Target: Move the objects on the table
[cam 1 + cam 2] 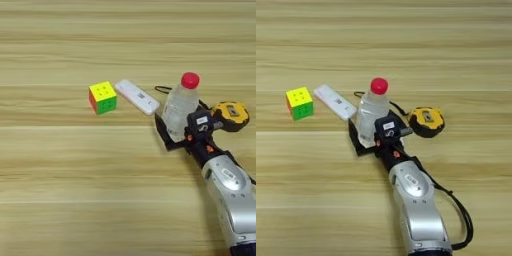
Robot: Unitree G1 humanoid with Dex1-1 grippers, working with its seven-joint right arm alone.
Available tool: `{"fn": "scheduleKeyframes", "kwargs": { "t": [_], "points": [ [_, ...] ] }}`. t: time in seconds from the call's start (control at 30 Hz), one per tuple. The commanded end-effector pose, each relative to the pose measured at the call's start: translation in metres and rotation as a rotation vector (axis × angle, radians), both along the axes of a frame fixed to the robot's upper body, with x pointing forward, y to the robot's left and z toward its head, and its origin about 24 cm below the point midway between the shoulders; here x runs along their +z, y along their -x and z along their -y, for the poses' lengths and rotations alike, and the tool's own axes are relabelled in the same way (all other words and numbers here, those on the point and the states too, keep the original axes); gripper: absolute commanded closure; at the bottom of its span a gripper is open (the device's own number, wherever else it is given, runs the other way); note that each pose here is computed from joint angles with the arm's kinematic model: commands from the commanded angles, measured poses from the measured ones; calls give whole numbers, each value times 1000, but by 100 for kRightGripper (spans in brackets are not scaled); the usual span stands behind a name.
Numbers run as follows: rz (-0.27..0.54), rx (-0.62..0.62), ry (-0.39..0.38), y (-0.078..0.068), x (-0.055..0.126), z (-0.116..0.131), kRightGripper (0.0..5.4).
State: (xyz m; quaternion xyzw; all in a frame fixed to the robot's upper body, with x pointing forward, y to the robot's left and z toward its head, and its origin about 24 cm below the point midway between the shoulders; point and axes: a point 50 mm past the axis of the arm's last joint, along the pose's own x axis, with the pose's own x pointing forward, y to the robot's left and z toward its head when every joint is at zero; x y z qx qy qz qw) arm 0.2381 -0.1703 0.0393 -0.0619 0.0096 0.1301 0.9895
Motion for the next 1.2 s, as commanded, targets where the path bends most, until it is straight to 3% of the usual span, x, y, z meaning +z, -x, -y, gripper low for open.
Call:
{"fn": "scheduleKeyframes", "kwargs": {
  "t": [0.03, 0.7, 1.1, 1.2],
  "points": [
    [127, -9, 4, -7, 26, 1, 5],
    [138, -22, 0, -4, 27, 3, 5],
    [163, -24, -25, -16, 31, 0, 5],
    [166, -26, -33, -18, 32, -1, 38]
  ]
}}
